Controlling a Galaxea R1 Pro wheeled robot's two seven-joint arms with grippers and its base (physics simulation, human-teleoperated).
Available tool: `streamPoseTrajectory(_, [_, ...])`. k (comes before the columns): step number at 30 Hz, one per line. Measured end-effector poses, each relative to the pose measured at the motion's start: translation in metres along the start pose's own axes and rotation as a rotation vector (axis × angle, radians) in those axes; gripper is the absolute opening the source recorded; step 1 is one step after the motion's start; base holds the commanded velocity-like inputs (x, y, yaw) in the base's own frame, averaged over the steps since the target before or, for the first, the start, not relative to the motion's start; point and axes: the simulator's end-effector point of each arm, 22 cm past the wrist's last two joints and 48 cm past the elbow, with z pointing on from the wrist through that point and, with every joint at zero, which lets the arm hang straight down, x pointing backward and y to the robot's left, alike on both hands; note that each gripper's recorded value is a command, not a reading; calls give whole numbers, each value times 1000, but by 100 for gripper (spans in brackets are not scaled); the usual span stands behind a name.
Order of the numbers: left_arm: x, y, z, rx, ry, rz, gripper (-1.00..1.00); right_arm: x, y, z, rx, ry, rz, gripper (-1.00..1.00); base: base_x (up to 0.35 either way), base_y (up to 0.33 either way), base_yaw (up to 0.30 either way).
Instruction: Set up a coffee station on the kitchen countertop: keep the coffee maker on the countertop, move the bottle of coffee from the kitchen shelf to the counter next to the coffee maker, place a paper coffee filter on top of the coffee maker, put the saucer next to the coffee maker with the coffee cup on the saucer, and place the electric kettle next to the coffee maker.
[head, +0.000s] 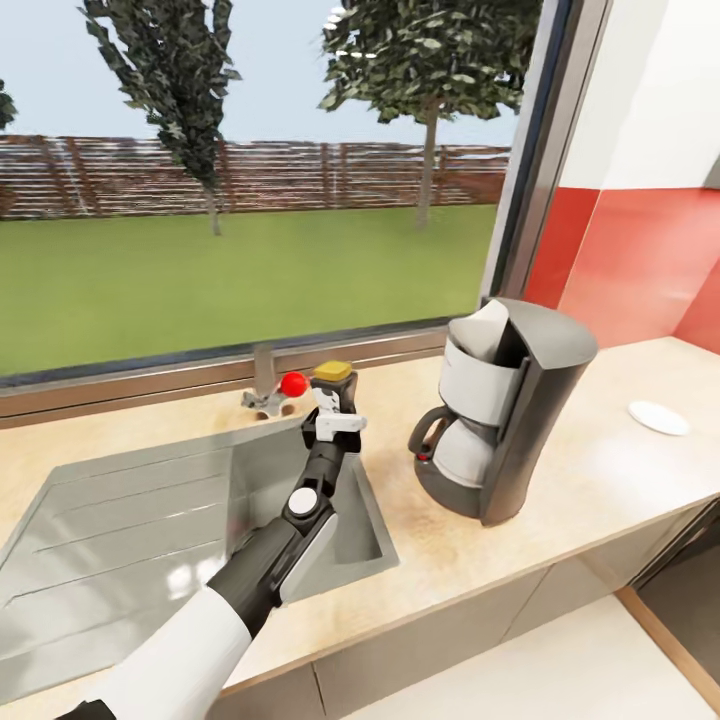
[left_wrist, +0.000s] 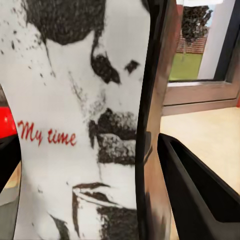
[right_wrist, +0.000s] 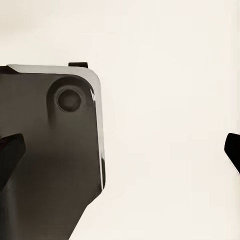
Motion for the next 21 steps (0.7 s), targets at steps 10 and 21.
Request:
streamPoseTrajectory(10, [0,-1,0,2,-2,1,-100,0,0,0,0,1,0,100,74,-53,0])
streamPoseTrajectory(21, [0,-1,0,1,-1,1,-100,1,0,0,-1,2,0,100,113,-1,0])
